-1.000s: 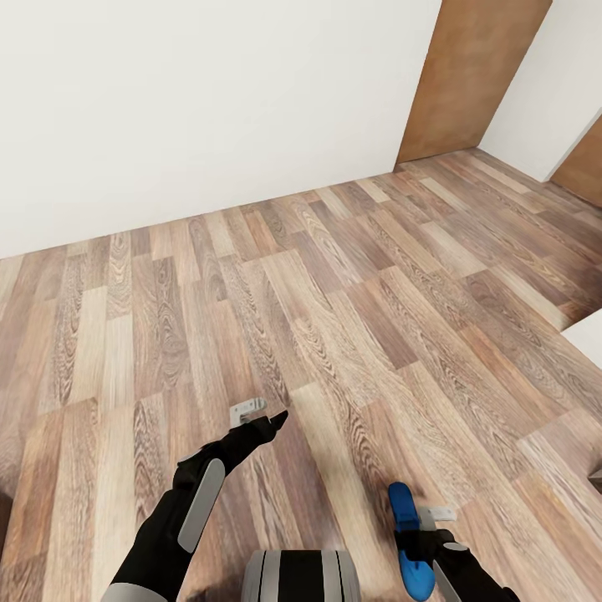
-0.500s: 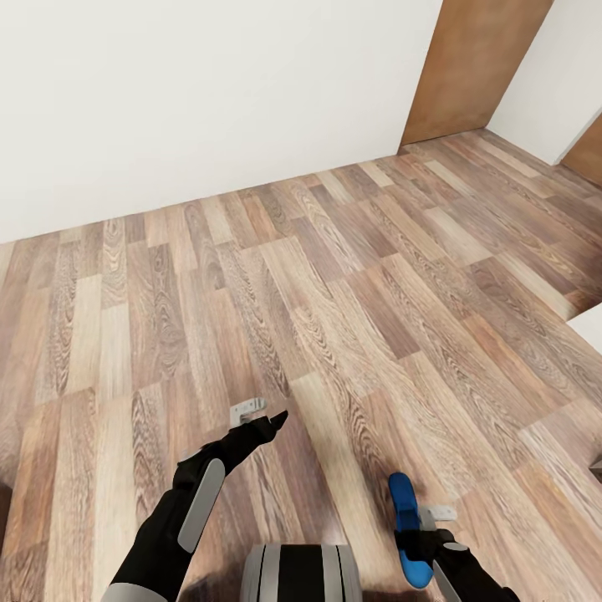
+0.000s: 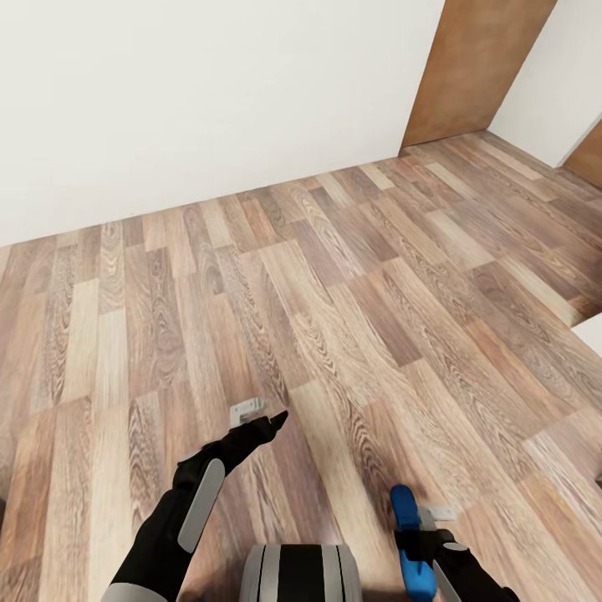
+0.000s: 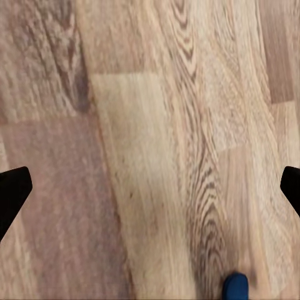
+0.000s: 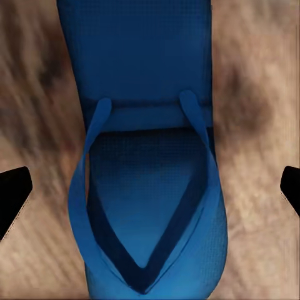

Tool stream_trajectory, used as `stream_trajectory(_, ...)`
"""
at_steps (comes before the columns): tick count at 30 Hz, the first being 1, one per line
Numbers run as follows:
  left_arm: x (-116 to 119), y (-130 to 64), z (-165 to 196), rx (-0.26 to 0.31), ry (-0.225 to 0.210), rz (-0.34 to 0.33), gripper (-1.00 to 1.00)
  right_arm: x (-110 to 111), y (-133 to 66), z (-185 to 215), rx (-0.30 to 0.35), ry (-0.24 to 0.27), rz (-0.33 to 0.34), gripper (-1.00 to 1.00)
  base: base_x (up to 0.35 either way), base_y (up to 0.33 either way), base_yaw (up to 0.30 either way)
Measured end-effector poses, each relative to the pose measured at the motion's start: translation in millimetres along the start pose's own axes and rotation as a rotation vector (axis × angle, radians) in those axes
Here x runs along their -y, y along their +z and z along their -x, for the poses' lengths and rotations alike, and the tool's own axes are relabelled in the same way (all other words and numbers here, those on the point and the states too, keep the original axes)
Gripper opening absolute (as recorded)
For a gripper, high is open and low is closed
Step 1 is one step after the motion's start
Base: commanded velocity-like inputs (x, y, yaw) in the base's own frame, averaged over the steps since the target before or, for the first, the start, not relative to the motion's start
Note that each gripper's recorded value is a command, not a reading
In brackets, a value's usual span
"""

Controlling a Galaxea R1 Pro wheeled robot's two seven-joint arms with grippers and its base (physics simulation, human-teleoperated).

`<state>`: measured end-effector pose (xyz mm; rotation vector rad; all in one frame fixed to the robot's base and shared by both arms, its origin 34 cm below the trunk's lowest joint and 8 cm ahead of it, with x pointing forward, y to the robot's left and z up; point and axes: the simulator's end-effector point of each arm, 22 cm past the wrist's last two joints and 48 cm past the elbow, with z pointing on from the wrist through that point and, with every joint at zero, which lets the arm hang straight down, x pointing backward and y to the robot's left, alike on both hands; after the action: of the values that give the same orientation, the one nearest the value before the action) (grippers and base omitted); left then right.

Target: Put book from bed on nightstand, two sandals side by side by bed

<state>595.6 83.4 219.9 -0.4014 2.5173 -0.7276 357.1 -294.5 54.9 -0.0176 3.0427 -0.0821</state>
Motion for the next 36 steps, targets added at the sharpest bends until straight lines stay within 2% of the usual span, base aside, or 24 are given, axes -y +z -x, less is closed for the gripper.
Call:
stream_trajectory(20, -0.1, 0.1, 2.7, 0.012, 0.001, 0.0, 1.0, 0.0, 0.1, 0.0, 0.0, 0.0, 0.0, 1.0, 0.038, 0.0, 0.0)
stream_trajectory(31, -15.2, 11.1, -16.5, -0.023, -0.018, 0.018, 1.0, -0.8, 11.0, -21.1, -0.045, -0.002, 0.0, 1.0, 0.0, 0.0, 0.0)
stream_trajectory(36, -15.3, 11.1, -16.6, -0.023, -0.018, 0.018, 1.0, -0.9, 11.0, -21.1, -0.045, -0.002, 0.001, 1.0, 0.0, 0.0, 0.0)
